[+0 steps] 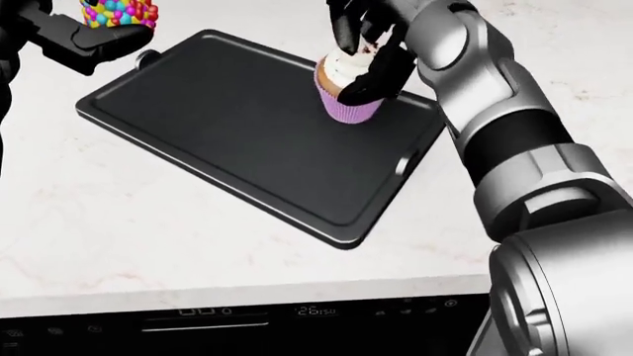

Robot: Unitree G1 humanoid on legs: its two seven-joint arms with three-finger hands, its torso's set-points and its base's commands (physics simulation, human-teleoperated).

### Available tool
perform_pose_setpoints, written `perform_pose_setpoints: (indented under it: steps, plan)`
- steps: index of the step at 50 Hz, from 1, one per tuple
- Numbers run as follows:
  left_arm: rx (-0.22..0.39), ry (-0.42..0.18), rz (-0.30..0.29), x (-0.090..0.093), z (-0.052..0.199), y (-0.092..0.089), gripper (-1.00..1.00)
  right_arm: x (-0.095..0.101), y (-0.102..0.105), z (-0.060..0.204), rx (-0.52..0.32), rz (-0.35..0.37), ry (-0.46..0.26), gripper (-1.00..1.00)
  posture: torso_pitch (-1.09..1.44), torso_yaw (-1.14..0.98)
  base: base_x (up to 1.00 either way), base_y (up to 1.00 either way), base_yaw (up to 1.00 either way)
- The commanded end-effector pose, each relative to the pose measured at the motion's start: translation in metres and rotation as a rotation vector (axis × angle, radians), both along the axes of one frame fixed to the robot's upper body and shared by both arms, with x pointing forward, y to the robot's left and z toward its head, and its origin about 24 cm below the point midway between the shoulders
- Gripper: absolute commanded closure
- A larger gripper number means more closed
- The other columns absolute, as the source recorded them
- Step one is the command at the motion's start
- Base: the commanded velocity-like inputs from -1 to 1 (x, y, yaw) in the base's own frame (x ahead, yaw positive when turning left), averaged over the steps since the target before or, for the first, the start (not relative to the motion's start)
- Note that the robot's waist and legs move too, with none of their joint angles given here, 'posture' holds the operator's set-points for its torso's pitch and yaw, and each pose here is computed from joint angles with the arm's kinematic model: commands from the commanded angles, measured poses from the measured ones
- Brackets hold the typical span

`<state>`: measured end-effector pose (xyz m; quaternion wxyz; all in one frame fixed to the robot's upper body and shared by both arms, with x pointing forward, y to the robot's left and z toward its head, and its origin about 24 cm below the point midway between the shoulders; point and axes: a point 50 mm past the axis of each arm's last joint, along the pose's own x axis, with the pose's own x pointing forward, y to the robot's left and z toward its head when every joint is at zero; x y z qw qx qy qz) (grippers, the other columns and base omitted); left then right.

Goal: Move the dessert items from the plate to the tray.

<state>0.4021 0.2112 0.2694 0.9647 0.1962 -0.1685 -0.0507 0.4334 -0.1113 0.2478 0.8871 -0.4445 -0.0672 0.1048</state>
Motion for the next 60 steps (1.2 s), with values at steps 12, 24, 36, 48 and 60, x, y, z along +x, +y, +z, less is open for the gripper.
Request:
perform_pose_setpoints:
  steps: [12, 24, 36, 48, 60]
  plan:
    - [0.001, -0.107, -0.003, -0.007, 0.028, 0.0, 1.0, -0.003, 0.011, 0.023, -0.008, 0.065, -0.05, 1.0, 0.0, 0.0, 0.0, 0.0, 0.0]
    - [0.0, -0.112, -0.003, -0.008, 0.029, 0.0, 1.0, -0.003, 0.015, 0.009, -0.042, 0.086, -0.019, 0.87, 0.0, 0.0, 0.0, 0.0, 0.0]
    - [-0.001, -0.116, -0.001, -0.009, 0.031, 0.0, 1.0, -0.003, 0.016, 0.008, -0.052, 0.099, -0.006, 0.19, 0.0, 0.0, 0.0, 0.0, 0.0]
    - [0.003, -0.114, -0.001, -0.008, 0.03, 0.0, 1.0, -0.003, 0.014, 0.013, -0.045, 0.098, -0.008, -0.73, 0.0, 0.0, 0.0, 0.0, 0.0]
    - [0.005, -0.114, 0.0, -0.008, 0.03, 0.0, 1.0, -0.003, 0.014, 0.015, -0.034, 0.104, -0.007, -1.0, 0.0, 0.0, 0.0, 0.0, 0.0]
